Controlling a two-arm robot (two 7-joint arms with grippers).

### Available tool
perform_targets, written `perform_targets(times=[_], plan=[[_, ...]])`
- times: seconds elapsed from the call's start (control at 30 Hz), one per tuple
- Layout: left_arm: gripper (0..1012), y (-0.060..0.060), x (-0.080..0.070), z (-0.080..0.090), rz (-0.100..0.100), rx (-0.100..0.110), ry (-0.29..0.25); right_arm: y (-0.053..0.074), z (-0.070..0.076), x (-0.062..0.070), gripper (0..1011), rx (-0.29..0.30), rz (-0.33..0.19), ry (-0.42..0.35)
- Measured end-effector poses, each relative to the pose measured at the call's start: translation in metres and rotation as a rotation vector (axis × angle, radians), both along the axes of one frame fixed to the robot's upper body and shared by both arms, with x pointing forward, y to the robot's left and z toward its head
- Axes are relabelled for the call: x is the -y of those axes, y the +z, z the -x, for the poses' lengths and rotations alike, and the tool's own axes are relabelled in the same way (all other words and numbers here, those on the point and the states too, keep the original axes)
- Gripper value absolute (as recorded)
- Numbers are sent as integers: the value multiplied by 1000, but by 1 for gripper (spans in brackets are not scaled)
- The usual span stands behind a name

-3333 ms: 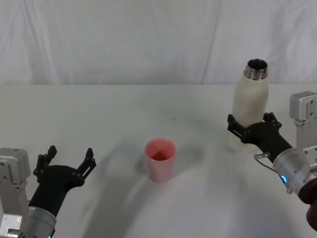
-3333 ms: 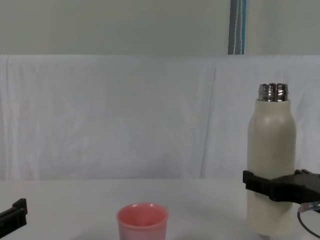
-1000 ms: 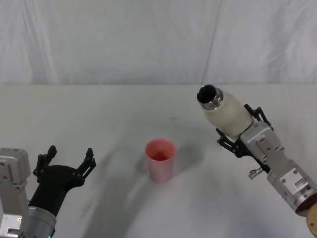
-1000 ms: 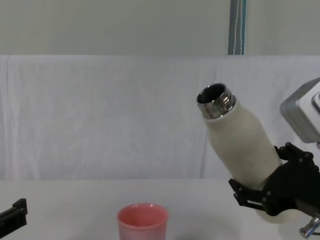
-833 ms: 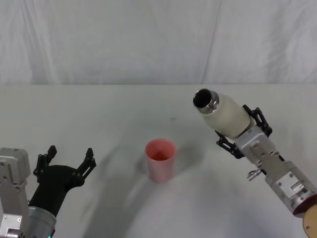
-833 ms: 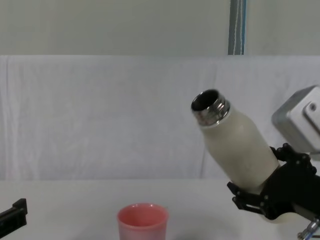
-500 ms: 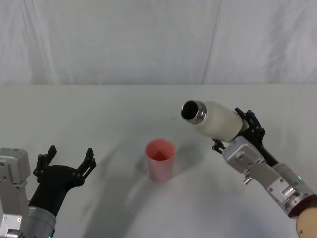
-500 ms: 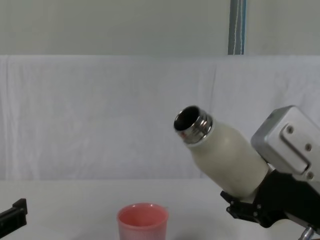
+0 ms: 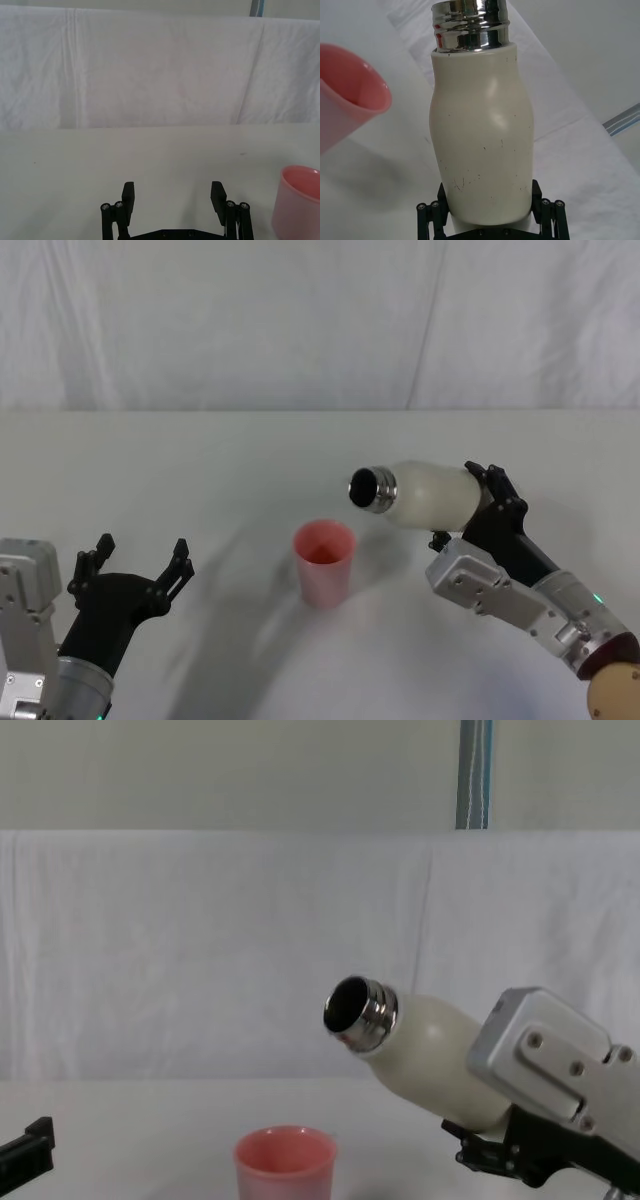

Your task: Grasp the thermos with one hand and pour water into the cup lid.

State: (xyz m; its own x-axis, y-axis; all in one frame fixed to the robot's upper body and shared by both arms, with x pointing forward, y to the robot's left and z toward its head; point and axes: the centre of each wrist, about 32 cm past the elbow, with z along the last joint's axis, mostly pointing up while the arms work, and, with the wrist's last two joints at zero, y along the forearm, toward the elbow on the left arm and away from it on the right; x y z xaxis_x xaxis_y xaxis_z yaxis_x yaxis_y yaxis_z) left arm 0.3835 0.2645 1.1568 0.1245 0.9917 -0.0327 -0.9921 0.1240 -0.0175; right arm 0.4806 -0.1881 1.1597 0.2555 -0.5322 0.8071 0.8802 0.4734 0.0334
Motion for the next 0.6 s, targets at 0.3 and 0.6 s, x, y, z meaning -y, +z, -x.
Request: perform_targets(times=[0.3, 0.6], plan=[[1001, 0, 0, 0, 0, 0, 0, -4, -3, 0, 961, 24, 50, -25], [1001, 0, 0, 0, 0, 0, 0, -5, -6, -2, 961, 56, 87, -40]])
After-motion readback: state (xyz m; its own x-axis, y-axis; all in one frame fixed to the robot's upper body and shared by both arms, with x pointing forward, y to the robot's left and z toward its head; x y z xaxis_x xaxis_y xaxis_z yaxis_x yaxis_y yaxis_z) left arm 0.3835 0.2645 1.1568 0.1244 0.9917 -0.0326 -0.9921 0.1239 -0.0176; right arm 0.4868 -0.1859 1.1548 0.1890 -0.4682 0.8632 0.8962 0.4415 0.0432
